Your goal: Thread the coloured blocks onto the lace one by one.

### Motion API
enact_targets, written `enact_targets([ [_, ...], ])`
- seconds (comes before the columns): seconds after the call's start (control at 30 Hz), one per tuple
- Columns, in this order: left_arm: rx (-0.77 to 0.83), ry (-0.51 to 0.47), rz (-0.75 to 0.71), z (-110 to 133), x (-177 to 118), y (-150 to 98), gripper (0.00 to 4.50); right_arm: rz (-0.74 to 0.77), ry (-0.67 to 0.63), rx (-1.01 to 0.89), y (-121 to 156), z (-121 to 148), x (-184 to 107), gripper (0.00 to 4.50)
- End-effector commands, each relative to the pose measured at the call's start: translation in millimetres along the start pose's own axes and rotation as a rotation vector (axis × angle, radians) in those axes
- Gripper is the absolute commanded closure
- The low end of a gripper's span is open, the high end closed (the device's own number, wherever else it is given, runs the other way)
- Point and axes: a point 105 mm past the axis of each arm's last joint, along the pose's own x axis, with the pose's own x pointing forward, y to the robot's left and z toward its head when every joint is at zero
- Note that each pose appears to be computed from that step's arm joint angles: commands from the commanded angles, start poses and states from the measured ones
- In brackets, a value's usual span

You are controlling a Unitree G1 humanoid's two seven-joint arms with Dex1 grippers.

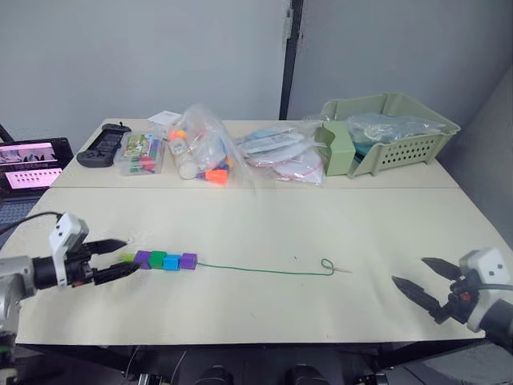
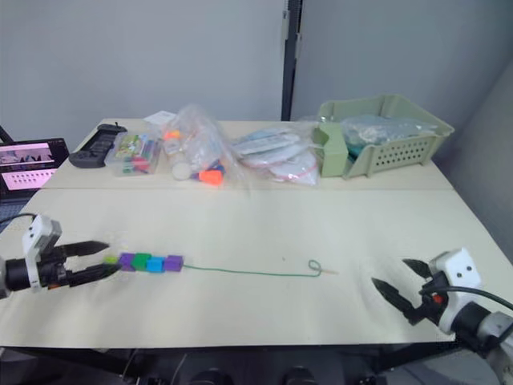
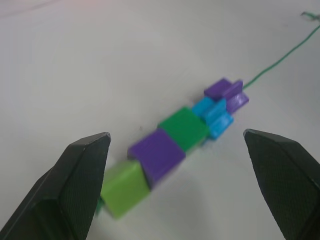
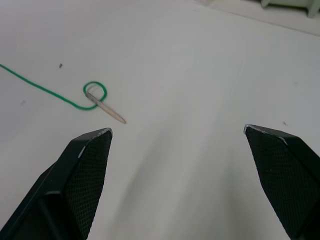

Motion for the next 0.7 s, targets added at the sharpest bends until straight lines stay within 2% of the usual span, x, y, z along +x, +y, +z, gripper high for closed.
enact_targets([
  [0.03,0.013,-0.013,0.073,-6.4,-18.3,2.6,0.00,-0.061,-0.026,-0.025,-9.5,-1.0,-9.7,0.04],
  [0.27,-0.018,0.018,0.143,-33.5,-27.5,4.9,0.00,-0.060,0.007,-0.002,-13.7,-19.4,-11.0,0.04],
  [0.7,-0.032,-0.013,0.161,-31.9,-26.3,1.8,0.00,-0.045,0.015,0.018,-15.0,-23.3,-8.3,0.04],
])
